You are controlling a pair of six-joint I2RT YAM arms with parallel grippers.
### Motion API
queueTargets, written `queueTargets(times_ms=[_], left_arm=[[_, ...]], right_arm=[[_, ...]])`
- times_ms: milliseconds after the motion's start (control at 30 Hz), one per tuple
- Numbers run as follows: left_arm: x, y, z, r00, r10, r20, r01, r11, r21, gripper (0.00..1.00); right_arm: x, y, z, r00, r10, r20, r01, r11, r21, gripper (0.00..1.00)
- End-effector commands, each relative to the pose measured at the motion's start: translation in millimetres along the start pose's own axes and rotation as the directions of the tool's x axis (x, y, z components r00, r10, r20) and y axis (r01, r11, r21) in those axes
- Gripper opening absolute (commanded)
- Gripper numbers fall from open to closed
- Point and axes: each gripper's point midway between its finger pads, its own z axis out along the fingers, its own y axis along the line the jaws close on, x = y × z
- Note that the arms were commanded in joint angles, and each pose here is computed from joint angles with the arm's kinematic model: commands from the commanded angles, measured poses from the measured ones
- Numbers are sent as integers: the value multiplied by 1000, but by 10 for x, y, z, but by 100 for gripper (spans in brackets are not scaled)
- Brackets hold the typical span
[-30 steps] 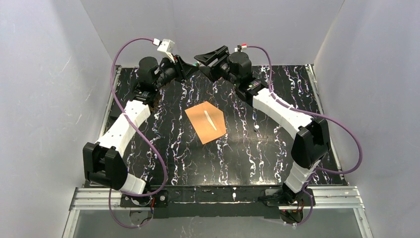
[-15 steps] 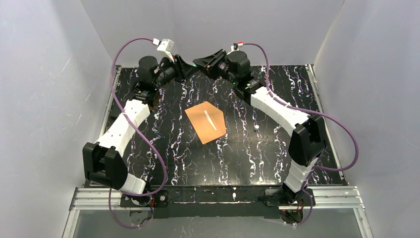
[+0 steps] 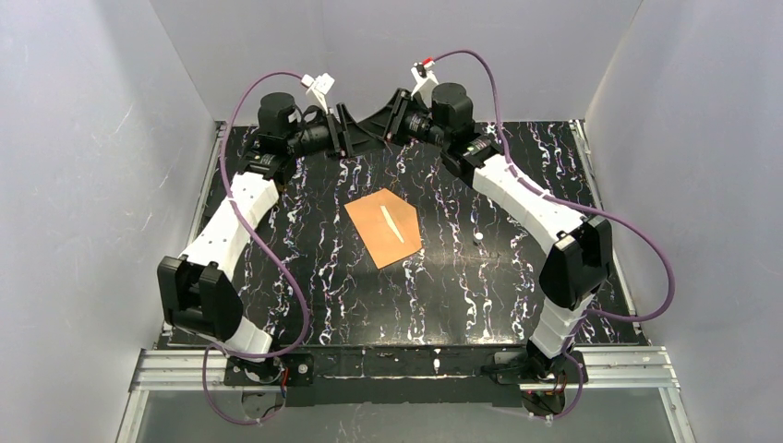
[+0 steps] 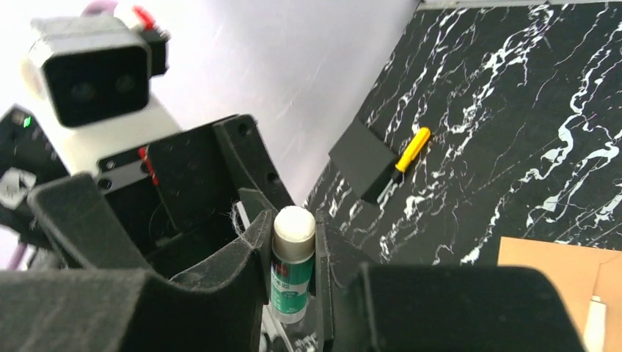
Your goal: Place the letter into the envelope and seal it
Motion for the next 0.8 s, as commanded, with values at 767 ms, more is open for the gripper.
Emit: queueTargets(times_ms=[767], left_arm=[[252, 3, -185, 966, -217, -141, 233, 966, 108, 21]], right_arm=[[481, 34, -198, 942, -139, -307, 62, 967, -249, 8]])
